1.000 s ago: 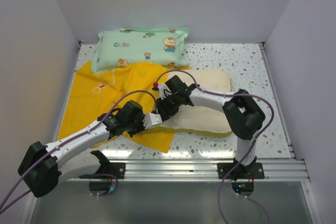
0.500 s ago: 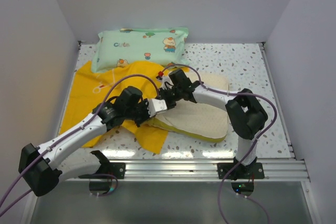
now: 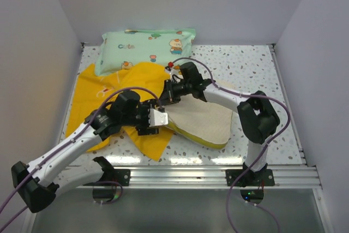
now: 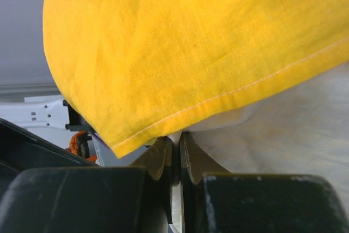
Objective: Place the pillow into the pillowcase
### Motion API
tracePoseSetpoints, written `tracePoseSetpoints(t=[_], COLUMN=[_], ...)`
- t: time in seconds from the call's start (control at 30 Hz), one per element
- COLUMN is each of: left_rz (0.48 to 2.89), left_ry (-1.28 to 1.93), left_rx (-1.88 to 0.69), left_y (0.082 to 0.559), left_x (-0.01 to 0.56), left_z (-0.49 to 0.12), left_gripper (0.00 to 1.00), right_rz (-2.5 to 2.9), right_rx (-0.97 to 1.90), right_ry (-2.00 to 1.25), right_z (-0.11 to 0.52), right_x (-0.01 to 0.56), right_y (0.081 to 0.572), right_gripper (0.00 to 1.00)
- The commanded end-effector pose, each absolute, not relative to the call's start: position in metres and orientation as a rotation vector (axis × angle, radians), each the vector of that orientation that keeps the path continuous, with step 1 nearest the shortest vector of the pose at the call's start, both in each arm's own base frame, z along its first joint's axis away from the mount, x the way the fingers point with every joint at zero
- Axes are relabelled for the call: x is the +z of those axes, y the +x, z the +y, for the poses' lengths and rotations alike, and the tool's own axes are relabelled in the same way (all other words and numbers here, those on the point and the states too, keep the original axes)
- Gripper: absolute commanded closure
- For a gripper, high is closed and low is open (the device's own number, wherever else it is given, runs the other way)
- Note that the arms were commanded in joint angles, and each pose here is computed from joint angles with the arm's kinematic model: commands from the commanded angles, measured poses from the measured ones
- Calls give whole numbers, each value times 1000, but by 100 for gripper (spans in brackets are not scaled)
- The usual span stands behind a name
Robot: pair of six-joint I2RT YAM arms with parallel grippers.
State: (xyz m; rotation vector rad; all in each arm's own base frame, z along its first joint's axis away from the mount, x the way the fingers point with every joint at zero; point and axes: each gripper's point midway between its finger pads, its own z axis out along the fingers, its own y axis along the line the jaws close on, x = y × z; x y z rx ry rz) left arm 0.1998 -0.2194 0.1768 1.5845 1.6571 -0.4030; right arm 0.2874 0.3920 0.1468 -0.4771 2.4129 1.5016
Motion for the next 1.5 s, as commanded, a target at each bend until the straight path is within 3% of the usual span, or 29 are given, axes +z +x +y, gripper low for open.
tracePoseSetpoints(t=[0.0,0.1,0.43,0.7,0.8,0.83,0.87,0.93,1.07,1.2,1.47], left_rz=[1364,1218,865,859,848,836,805,818,828,748,855], left_ry=[1902,2171,2600,2481,2447,2422,2392,2324,2185,2061,1882], left_rx=[-193,-134,67,291,237,198,82,-67,-381,-520,-665], left_y=[185,165,160,203,199,199,190,182,149,112,95], left_x=[185,168,75,51,41,48,53,74,118,168,181], left_z=[-188,-164,-129,-144,-152,-161,-177,-206,-280,-343,-408], left_gripper=[20,11,9,11,31,47,76,100,100,100,100], right_rz=[2175,2182,2255,2274,2285,2291,2286,2277,2225,2226,2290], right_rx=[1525,1514,1475,1484,1490,1495,1502,1510,1554,1578,1564], right_ry=[-488,-488,-492,-511,-506,-495,-492,-459,-403,-379,-359], right_z=[395,393,386,386,387,388,391,395,407,415,434], right_x=[194,192,166,161,155,154,153,156,169,171,136], right_y=[320,320,325,321,321,321,322,328,343,344,331], right_gripper=[100,100,100,100,100,100,100,100,100,100,100])
